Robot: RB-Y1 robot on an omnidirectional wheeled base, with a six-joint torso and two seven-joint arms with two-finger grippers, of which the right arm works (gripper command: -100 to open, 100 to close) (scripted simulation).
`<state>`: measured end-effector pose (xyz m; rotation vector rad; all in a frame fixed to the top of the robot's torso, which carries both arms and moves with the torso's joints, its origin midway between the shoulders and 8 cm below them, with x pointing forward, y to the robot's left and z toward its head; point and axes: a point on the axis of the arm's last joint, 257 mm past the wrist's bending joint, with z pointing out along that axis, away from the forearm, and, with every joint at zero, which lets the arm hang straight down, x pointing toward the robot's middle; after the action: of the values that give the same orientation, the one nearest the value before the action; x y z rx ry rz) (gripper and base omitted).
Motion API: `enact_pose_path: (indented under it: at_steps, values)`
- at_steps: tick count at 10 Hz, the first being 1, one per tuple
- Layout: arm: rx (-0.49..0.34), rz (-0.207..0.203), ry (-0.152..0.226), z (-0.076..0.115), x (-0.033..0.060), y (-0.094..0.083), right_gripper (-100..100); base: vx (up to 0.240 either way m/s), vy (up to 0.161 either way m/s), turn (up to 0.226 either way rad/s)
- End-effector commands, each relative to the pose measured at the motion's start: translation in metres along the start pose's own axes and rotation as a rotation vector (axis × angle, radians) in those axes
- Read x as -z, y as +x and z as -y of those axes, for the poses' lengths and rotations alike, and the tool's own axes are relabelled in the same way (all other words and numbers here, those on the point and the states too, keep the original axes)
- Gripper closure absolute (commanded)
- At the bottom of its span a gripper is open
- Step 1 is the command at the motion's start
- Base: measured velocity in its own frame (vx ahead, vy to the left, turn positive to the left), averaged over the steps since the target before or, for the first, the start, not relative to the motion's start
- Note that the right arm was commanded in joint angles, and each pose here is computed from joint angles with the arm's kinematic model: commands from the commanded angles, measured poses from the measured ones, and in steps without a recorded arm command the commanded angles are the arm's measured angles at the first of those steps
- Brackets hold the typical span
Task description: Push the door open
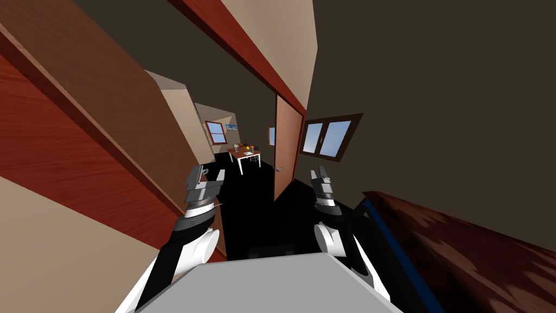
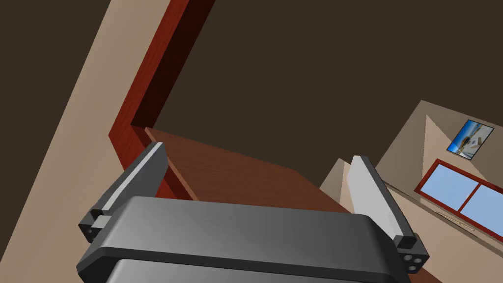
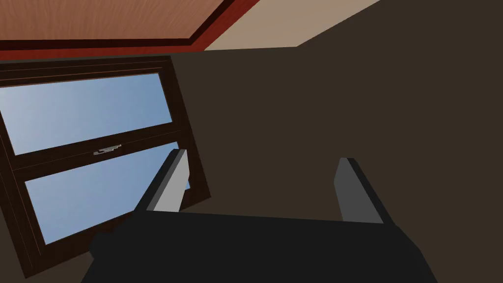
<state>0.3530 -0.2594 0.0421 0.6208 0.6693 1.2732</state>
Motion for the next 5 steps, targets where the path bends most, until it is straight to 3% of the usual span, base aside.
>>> enact_pose_path:
  at_steps: [1,5]
  values:
    - [-0.011,-0.01,0.018,0.012,0.0026,0.005,-100,0.046,-0.048,0.08]
    - [-0.034,-0.034,0.058,0.039,0.0095,0.018,-100,0.124,-0.053,0.072]
